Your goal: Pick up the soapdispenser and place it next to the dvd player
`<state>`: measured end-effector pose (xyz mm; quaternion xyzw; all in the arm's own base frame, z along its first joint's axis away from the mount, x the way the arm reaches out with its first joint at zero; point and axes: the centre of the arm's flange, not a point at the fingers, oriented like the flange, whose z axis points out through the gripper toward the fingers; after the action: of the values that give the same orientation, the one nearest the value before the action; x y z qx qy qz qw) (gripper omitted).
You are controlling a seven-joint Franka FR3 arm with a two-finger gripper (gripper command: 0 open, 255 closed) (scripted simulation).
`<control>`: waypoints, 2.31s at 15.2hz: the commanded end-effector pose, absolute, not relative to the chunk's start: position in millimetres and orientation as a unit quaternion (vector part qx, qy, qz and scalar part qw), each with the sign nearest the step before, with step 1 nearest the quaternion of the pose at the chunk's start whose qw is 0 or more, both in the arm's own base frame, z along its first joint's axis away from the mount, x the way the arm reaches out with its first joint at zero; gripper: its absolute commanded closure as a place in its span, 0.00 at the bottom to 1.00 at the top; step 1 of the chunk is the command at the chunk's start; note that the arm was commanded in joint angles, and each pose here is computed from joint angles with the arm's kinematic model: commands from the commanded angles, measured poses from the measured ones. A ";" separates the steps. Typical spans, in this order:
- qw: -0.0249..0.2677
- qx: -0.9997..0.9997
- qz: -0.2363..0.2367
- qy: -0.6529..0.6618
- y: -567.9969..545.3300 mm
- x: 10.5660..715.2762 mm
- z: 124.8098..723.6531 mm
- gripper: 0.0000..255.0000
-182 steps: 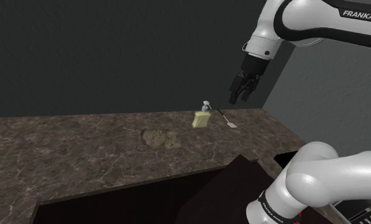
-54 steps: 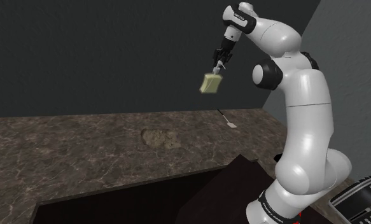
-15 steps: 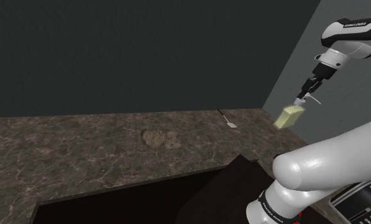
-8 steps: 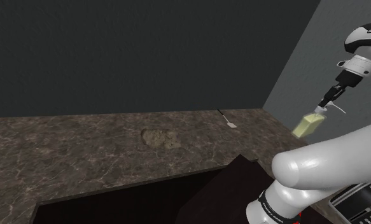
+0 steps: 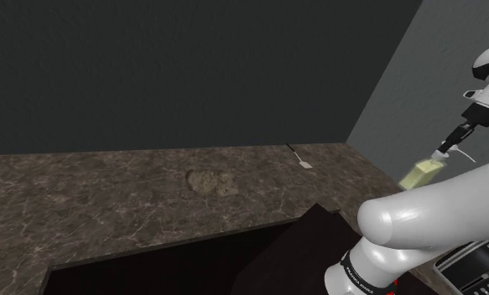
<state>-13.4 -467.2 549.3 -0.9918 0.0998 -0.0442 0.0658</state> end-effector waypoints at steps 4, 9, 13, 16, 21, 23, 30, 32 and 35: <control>0.066 -0.992 -0.044 0.100 -466.6 -13.2 522.4 1.00; 0.066 -0.992 -0.044 0.100 -466.6 -13.2 496.0 1.00; 0.066 -0.992 -0.044 0.100 -466.6 -13.2 474.9 1.00; 0.066 -0.992 -0.044 0.100 -466.6 -13.2 459.1 1.00; 0.066 -0.992 -0.044 0.100 -466.6 -13.2 432.7 1.00; 0.066 -0.992 -0.044 0.100 -466.6 -13.2 422.1 1.00; 0.066 -0.992 -0.044 0.100 -466.6 -13.2 385.2 1.00; 0.066 -0.992 -0.044 0.100 -466.6 -13.2 374.6 1.00; 0.066 -0.992 -0.044 0.100 -466.6 -13.2 358.8 1.00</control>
<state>-12.2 -466.7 364.2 -0.9919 0.0995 -0.0442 0.0660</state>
